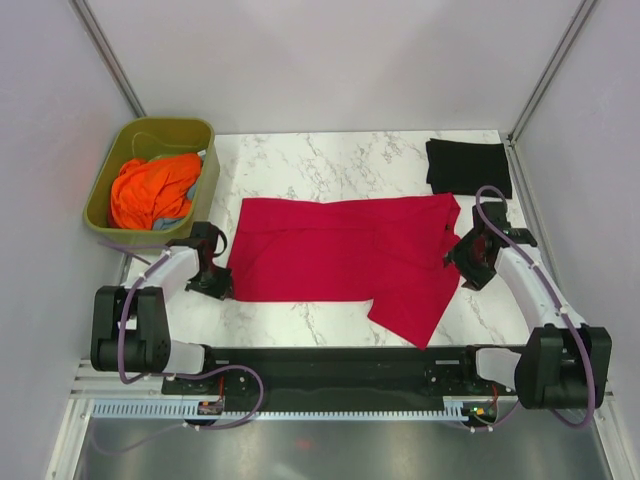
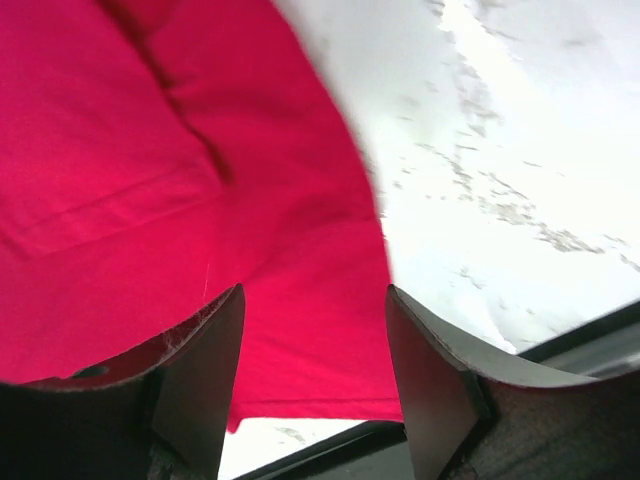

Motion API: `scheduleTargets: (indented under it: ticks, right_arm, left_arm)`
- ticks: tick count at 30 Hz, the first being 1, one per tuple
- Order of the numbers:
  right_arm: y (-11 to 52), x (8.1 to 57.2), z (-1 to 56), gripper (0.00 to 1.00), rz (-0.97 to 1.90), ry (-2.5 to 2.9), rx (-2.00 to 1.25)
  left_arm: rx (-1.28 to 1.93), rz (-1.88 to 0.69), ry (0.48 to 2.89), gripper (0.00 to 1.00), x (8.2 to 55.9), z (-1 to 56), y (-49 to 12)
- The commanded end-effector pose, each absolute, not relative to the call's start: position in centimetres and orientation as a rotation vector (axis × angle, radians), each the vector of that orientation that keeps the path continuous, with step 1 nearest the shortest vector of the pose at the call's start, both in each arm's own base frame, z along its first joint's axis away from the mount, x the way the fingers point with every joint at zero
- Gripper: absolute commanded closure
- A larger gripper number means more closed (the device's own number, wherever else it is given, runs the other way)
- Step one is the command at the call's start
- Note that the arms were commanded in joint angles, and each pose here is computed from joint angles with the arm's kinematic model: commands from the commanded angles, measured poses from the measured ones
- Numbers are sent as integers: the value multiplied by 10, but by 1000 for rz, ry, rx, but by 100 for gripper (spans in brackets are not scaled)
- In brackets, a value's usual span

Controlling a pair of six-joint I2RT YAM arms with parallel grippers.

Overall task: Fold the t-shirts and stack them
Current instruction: Fold the tshirt

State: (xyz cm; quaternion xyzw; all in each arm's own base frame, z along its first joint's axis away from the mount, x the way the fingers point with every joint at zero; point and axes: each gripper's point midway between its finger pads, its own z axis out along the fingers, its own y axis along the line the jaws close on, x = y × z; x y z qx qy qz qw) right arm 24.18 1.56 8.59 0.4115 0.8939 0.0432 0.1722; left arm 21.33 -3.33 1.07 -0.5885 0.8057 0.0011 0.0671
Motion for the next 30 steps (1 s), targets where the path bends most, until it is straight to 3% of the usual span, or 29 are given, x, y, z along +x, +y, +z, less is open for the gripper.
scheduleTargets:
  ticks: [1,7,24,27,30]
  right_arm:
    - [-2,220,77,34,-31,2472,1285]
    - [4,226,59,50,65,2395,1275]
    - [12,209,13,59,74,2459,1307]
    - [8,207,11,69,42,2460,1303]
    - [8,209,12,85,41,2453,1297]
  left_arm:
    - [-1693,-72,2328,98,242,14,-28]
    - [-1662,-117,2303,98,251,26,-29]
    - [-1658,-152,2267,98,255,35,-34]
    - [-1650,-154,2258,98,256,38,-34]
    - [-1644,-163,2246,98,257,41,-34]
